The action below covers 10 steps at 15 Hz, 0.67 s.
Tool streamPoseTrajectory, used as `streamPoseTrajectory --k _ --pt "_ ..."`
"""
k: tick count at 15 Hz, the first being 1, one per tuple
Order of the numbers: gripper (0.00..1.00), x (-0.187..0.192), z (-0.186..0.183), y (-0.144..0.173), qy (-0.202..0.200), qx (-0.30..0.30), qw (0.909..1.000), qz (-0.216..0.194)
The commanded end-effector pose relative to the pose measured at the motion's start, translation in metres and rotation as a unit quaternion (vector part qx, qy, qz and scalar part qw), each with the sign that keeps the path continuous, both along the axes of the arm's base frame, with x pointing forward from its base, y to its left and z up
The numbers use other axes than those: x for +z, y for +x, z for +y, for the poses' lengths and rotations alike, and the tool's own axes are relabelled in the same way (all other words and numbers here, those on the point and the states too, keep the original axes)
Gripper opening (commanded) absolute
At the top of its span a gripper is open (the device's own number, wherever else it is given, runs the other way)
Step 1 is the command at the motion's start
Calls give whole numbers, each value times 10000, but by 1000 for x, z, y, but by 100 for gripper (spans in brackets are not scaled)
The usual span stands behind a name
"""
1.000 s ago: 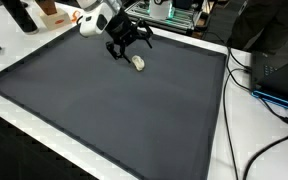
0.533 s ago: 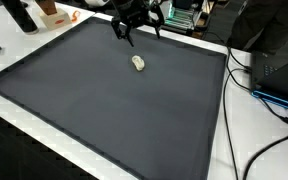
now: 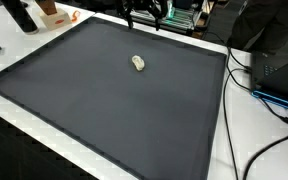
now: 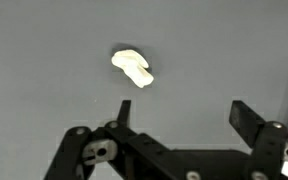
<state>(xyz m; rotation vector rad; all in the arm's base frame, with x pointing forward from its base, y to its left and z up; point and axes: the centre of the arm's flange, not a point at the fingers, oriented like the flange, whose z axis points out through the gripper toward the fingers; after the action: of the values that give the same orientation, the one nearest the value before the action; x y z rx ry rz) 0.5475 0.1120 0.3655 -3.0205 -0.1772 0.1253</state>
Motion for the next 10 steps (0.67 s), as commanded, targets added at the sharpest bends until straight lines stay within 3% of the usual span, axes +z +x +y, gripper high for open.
streamPoseTrajectory --k 1,2,8,10 --pt "100 11 4 -27 -746 -558 9956 -91" --pt "100 7 1 -8 -363 -313 9988 -63" --pt "100 11 3 -15 -588 -498 9969 -124" --pt "100 -6 5 -10 -484 -1170 9919 118"
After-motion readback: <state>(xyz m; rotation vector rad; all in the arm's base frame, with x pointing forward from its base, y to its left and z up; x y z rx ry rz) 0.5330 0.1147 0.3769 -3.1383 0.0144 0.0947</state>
